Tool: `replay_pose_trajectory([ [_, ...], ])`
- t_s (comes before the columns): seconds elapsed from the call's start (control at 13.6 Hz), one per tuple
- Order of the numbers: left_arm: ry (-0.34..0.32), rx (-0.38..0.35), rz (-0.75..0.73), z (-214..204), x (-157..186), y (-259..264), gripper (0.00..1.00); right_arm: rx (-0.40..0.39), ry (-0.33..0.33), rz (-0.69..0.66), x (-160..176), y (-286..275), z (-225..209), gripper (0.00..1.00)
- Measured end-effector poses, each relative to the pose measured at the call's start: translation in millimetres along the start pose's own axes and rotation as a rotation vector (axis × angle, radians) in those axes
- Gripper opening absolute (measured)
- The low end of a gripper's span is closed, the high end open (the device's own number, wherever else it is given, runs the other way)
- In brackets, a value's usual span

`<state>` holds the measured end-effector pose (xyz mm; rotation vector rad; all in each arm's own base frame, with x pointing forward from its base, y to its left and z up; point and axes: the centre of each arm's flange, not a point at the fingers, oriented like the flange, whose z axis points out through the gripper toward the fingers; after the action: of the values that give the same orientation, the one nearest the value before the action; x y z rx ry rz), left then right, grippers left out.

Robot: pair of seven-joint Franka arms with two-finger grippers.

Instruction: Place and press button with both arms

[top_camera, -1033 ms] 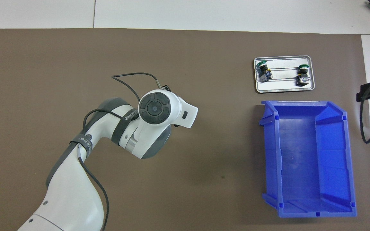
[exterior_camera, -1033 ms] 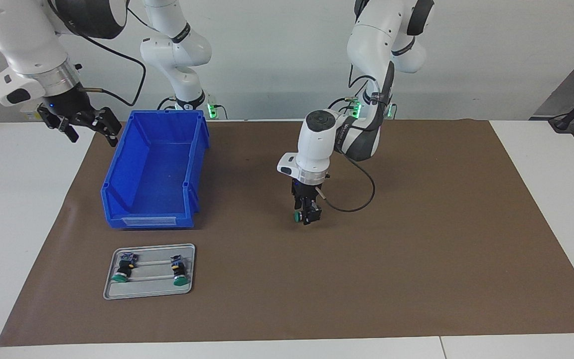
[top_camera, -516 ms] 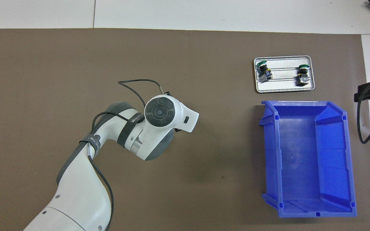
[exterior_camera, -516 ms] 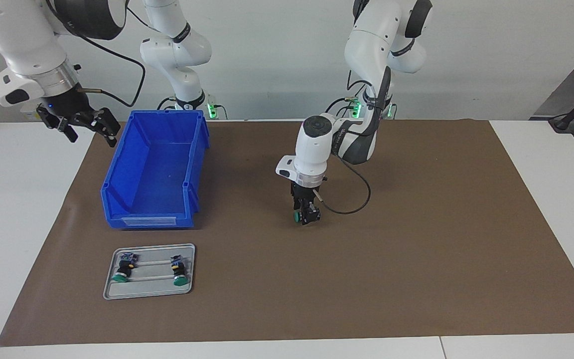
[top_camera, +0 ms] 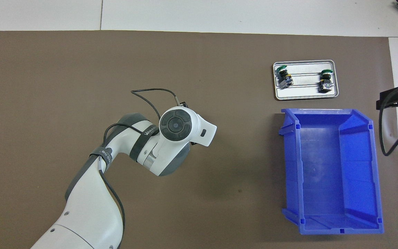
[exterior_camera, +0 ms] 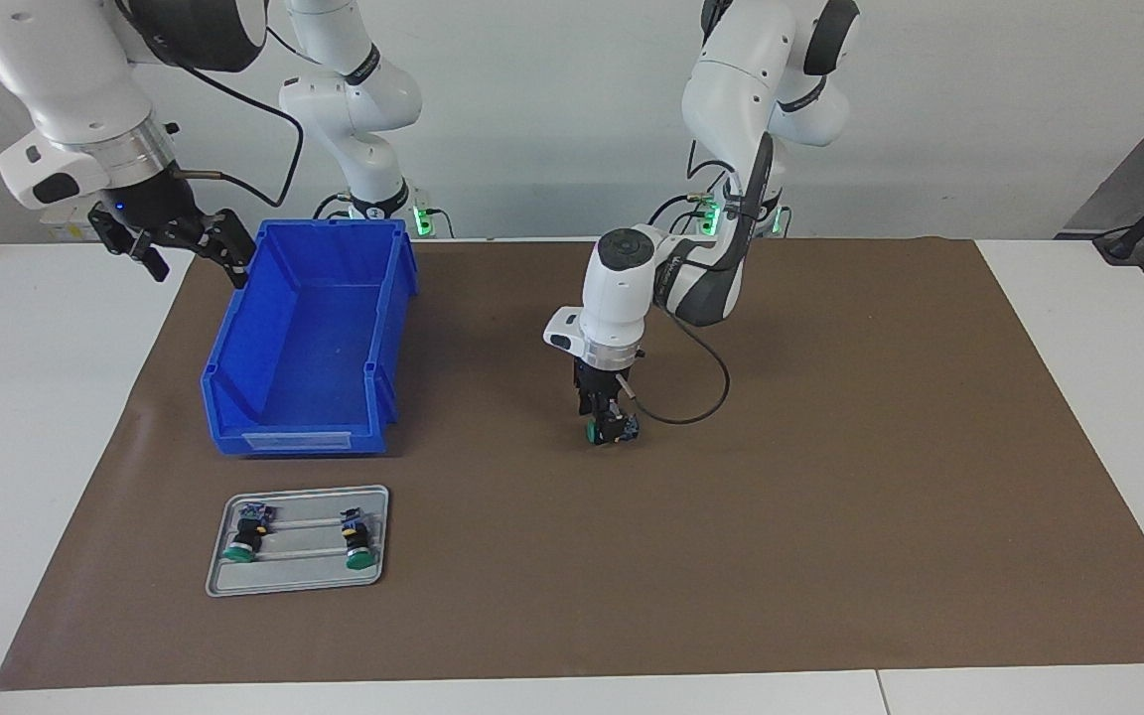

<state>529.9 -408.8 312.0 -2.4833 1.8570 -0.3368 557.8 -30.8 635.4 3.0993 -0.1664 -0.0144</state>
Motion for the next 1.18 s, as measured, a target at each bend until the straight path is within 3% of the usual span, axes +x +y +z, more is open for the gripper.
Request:
replay_pose_trajectory([
  [0.22,0.007,0.014,-0.011,-12.7,4.1,-12.8,0.66,0.001,-0.003,0.001,-2.5,0.9,-3.6,1.0],
  [0.59,-0.077,-0.04,-0.013,-30.3,9.5,-18.4,0.67,0.001,-0.005,0.004,-2.4,2.7,-2.9,1.0],
  [1.18,-0.119,-0.083,0.01,-16.7,10.6,1.5,0.67,0.001,-0.006,0.0,-2.5,0.3,-2.7,1.0],
])
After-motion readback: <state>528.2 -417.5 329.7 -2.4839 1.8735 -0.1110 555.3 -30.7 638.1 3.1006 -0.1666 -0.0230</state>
